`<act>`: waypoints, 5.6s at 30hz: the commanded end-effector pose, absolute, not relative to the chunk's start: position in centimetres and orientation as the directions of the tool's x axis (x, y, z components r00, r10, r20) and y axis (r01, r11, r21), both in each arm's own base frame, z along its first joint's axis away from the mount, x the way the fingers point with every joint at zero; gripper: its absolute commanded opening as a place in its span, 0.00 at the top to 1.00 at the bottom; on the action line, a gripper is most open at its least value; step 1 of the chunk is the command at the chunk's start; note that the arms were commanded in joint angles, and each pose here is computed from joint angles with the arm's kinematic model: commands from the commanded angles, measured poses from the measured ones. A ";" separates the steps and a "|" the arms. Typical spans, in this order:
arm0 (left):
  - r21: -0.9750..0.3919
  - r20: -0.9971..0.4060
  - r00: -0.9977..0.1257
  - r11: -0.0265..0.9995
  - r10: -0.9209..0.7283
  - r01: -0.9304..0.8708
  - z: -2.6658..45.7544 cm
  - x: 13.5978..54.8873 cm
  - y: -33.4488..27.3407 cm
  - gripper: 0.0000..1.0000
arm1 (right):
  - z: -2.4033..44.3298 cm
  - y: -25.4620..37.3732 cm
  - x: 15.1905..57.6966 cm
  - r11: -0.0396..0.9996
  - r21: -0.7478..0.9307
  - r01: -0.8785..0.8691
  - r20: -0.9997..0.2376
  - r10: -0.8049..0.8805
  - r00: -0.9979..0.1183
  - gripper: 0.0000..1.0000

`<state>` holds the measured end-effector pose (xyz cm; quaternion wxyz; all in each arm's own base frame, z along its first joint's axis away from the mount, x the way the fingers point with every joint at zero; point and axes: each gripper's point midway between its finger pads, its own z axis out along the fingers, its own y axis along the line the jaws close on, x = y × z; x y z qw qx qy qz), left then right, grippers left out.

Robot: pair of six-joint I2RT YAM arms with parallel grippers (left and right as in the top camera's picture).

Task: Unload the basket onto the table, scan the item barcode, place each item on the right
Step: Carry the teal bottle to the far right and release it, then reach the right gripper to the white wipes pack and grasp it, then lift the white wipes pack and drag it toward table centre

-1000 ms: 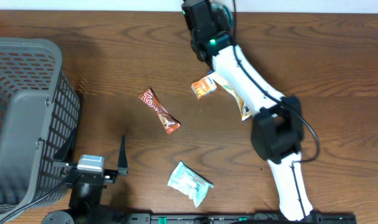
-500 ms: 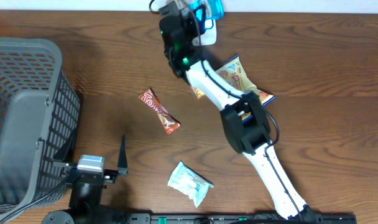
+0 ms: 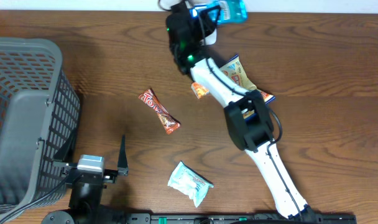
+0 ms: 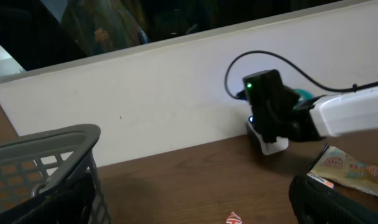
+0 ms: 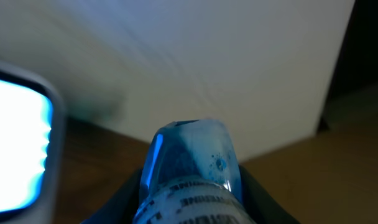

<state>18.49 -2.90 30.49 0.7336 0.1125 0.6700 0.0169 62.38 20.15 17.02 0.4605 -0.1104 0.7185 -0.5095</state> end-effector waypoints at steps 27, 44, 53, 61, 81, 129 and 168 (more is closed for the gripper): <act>0.201 -0.977 0.093 0.972 0.191 0.119 30.2 18.4 -2.7 0.00 | 3.3 -29.4 46.0 0.500 -0.758 0.419 -0.241 0.383 -0.892 0.97; 0.384 -0.918 0.142 0.919 0.370 0.087 31.0 18.3 -2.7 0.00 | 13.3 -25.2 45.8 0.717 -0.346 0.605 -0.360 0.494 -0.792 0.01; 0.387 -0.918 0.128 0.917 0.374 0.093 30.6 18.4 -2.7 0.00 | 27.5 -8.8 46.3 0.929 -0.066 0.365 -0.528 0.278 -0.802 0.01; 0.387 -0.918 0.128 0.917 0.374 0.093 30.6 18.4 -2.7 0.00 | 26.9 7.5 43.8 0.992 -0.123 0.002 -0.450 -0.054 -0.891 0.01; 0.386 -0.918 0.131 0.918 0.373 0.092 30.7 18.4 -2.7 0.00 | 10.7 14.0 39.8 0.885 -0.350 -0.307 -0.137 -0.373 -0.918 0.21; 0.386 -0.918 0.131 0.918 0.374 0.091 30.7 18.4 -2.7 0.00 | 22.7 27.7 27.6 0.032 0.686 -0.727 -0.641 -0.448 -0.624 0.99; 0.386 -0.918 0.131 0.918 0.374 0.091 30.7 18.4 -2.7 0.00 | 22.4 30.4 20.6 -0.362 0.626 -0.691 -0.780 -0.301 -0.549 0.99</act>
